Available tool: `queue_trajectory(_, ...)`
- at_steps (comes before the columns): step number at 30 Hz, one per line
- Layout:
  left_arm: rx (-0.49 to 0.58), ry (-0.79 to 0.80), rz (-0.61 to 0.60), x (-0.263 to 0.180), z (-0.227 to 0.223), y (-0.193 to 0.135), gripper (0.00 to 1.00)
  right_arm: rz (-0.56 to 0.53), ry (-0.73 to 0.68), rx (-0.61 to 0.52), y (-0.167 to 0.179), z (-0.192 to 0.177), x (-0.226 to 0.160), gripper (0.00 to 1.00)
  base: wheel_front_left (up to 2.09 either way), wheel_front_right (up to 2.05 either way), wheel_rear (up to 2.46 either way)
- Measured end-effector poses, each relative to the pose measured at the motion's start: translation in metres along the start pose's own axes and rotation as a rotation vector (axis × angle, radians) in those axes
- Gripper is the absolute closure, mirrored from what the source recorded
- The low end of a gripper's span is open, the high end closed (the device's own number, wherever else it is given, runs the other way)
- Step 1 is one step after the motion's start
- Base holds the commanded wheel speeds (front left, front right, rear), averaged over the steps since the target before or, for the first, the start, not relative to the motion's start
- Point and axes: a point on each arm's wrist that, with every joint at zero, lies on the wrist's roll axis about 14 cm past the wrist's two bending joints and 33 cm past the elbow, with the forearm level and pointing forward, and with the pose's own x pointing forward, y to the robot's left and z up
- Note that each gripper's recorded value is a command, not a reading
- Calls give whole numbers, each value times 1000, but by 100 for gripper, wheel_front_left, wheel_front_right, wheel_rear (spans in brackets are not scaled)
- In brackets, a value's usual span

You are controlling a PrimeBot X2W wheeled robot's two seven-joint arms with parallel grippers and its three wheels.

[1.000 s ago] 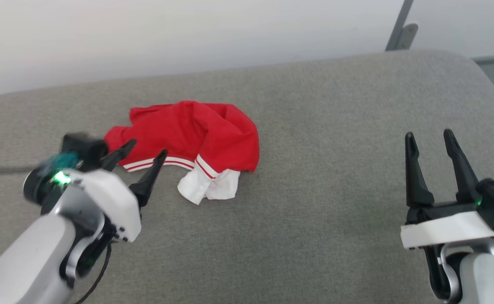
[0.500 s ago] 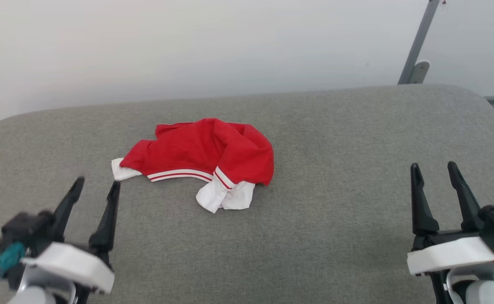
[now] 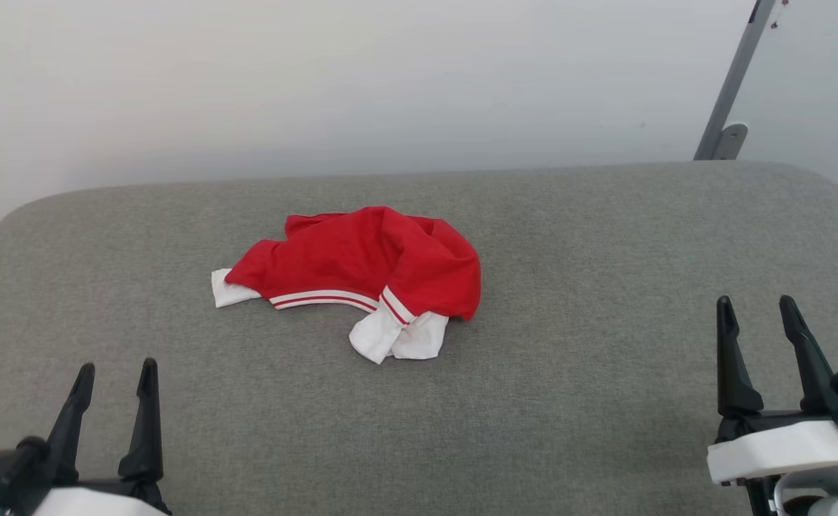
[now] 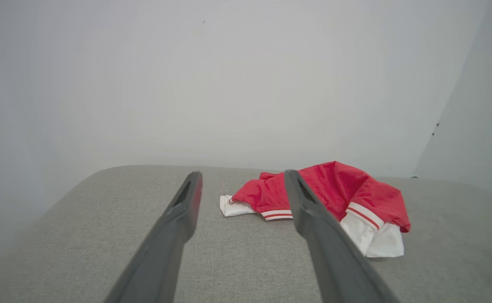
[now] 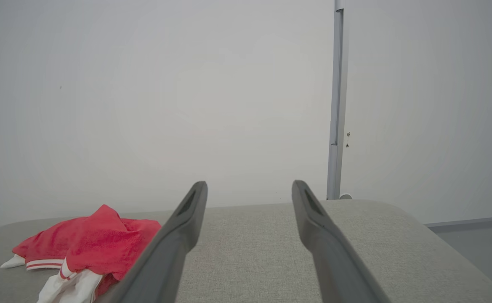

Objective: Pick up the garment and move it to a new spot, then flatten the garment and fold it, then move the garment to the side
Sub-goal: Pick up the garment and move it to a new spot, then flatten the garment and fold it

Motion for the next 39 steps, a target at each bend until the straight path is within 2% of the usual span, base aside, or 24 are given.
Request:
queue_trajectory(7, -27, -28, 46, -15, -1, 9, 0, 1, 7, 0, 0, -2, -1, 0, 0, 0, 0)
queue_trajectory(21, -77, -15, 68, -36, -22, 7, 0, 28, 18, 7, 9, -8, -2, 0, 0, 0, 0)
queue_trajectory(39, -52, -4, 41, -33, -27, 2, 0, 17, 63, 12, 6, -24, -14, 0, 0, 0, 0)
